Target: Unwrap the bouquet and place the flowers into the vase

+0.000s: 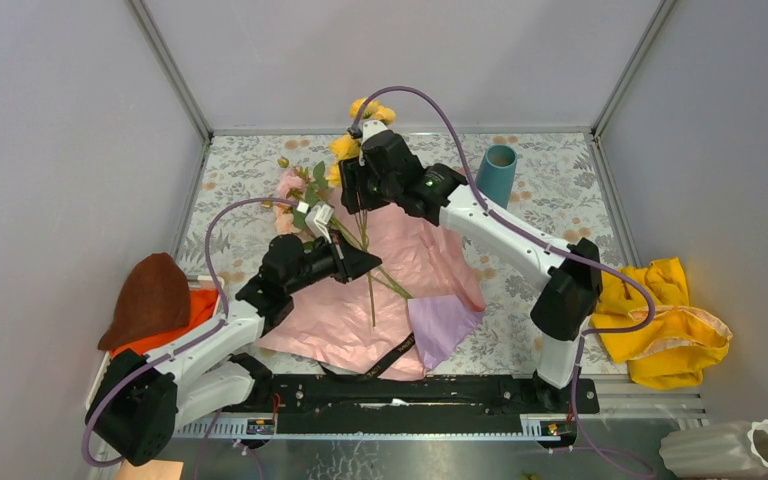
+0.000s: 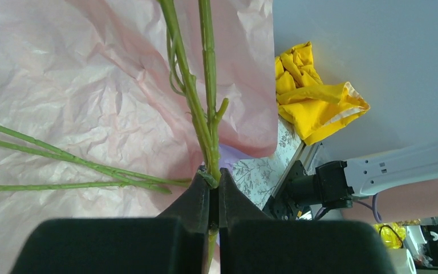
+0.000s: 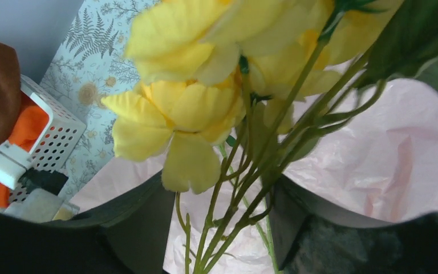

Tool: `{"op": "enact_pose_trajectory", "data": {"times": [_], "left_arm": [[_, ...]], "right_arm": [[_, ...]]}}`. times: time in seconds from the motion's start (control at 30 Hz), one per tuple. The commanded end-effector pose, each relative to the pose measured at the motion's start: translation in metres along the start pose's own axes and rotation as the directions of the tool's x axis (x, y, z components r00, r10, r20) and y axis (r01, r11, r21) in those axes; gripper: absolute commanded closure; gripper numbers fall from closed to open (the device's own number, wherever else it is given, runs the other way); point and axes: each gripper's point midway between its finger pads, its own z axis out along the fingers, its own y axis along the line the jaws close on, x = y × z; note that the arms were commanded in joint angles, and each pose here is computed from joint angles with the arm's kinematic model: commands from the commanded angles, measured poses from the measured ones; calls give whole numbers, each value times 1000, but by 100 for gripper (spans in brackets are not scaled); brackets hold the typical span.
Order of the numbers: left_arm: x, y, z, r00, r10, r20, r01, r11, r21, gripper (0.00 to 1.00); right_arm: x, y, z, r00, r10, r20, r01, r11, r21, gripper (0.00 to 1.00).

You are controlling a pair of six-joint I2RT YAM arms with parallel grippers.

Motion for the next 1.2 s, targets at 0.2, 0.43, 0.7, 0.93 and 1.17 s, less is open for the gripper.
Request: {"op": "enact_pose_trajectory", "data": {"times": [0.2,0.43,0.7,0.93,1.17], "left_arm": [[3,-17,-1,996,82,-18,-81,995,51,100],[-5,-16,-2,995,98,-3,-98,995,13,86],[-23,-19,-7,993,119,-6,-119,990,-69,34],[-34,-25,-23,991,121,49,-115,988,-105,27],[-21,-13,-29,994,110,26,-105,985,-135,22]], "right_arm": [[-24,-8,-4,1000,-13,16,13,1000,15,80],[-23,-12,-10,1000,-23,21,22,999,33,100],[-60,-31,-45,988,-48,144,31,993,117,100],[-139,-65,-122,915,-109,387,2,963,268,100],[-214,-104,-248,671,-275,688,-140,865,482,100]]}}
